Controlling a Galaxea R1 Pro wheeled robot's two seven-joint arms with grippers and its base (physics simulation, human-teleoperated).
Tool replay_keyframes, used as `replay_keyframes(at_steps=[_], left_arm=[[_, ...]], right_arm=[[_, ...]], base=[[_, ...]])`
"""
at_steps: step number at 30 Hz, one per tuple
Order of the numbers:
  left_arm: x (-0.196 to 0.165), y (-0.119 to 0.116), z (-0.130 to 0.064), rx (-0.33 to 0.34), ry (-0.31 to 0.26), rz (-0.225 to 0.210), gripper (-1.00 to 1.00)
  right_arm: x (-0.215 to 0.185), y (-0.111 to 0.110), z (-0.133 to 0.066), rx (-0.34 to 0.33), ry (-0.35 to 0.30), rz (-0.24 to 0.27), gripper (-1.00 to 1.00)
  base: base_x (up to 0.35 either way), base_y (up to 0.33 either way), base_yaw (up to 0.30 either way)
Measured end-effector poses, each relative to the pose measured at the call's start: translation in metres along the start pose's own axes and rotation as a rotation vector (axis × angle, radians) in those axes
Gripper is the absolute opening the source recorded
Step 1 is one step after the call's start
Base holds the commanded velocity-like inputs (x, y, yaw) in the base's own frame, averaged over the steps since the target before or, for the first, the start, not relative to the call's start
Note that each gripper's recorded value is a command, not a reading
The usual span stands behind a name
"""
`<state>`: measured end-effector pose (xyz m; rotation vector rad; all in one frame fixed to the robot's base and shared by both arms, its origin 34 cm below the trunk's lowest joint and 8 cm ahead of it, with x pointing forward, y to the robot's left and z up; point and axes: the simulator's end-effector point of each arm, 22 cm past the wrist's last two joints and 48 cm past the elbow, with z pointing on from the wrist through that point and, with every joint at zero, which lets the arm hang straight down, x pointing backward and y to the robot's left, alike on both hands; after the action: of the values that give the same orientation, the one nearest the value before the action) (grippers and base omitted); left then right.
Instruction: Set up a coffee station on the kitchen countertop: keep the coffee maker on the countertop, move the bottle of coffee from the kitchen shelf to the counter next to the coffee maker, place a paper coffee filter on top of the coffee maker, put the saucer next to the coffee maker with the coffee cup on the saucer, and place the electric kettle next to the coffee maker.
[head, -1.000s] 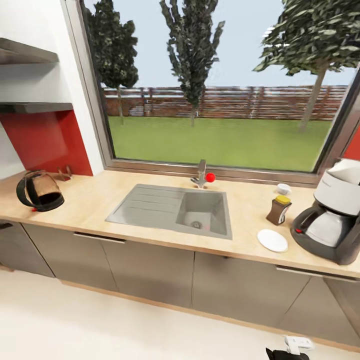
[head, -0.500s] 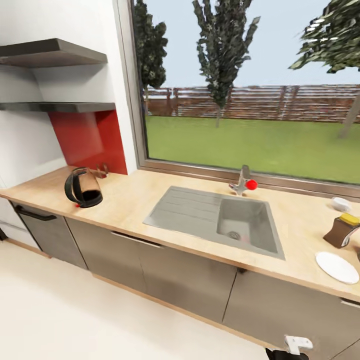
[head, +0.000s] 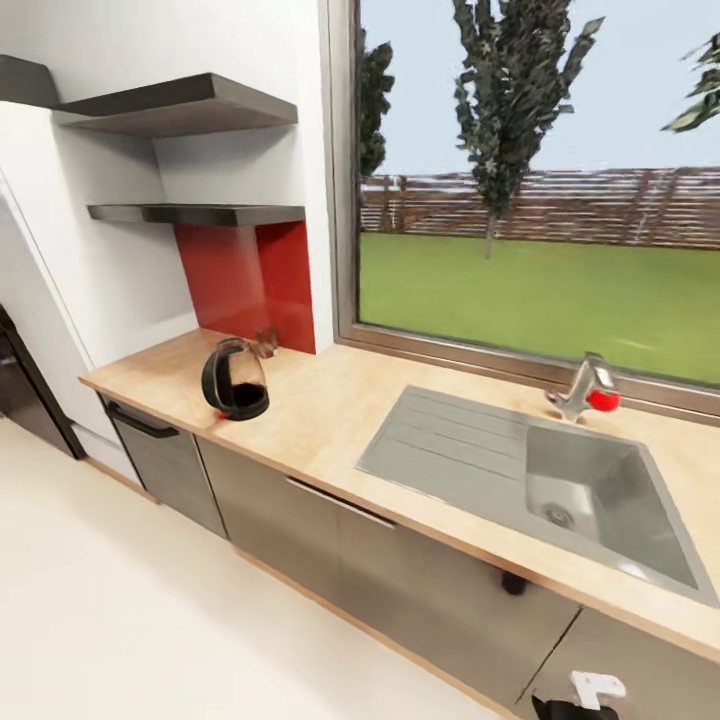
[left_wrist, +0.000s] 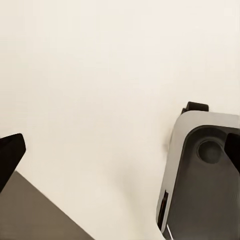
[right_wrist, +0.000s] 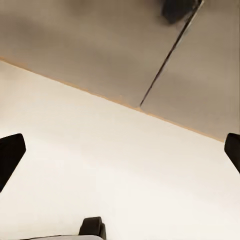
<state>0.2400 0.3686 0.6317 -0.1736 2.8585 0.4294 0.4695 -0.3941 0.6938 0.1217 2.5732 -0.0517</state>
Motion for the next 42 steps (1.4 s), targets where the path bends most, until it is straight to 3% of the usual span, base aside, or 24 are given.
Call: replay_keyframes(at_steps=[12, 35, 42], left_arm=[[-0.0002, -0.0001, 0.0000, 0.000, 0.000, 0.000, 1.00], [-0.0003, -0.0001, 0.0001, 0.000, -0.001, 0.000, 1.00], [-0.0009, -0.0015, 0.0000, 0.002, -0.002, -0.001, 1.00]], right_arm=[[0.0007, 0.0009, 0.0000, -0.001, 0.001, 0.001, 1.00], [0.0009, 0.0009, 0.0001, -0.001, 0.002, 0.001, 1.00], [0.0010, 0.0008, 0.0001, -0.001, 0.002, 0.001, 1.00]], base=[[0.278, 0.232, 0.236], [0.214, 0.272, 0.003], [0.147, 0.304, -0.160]])
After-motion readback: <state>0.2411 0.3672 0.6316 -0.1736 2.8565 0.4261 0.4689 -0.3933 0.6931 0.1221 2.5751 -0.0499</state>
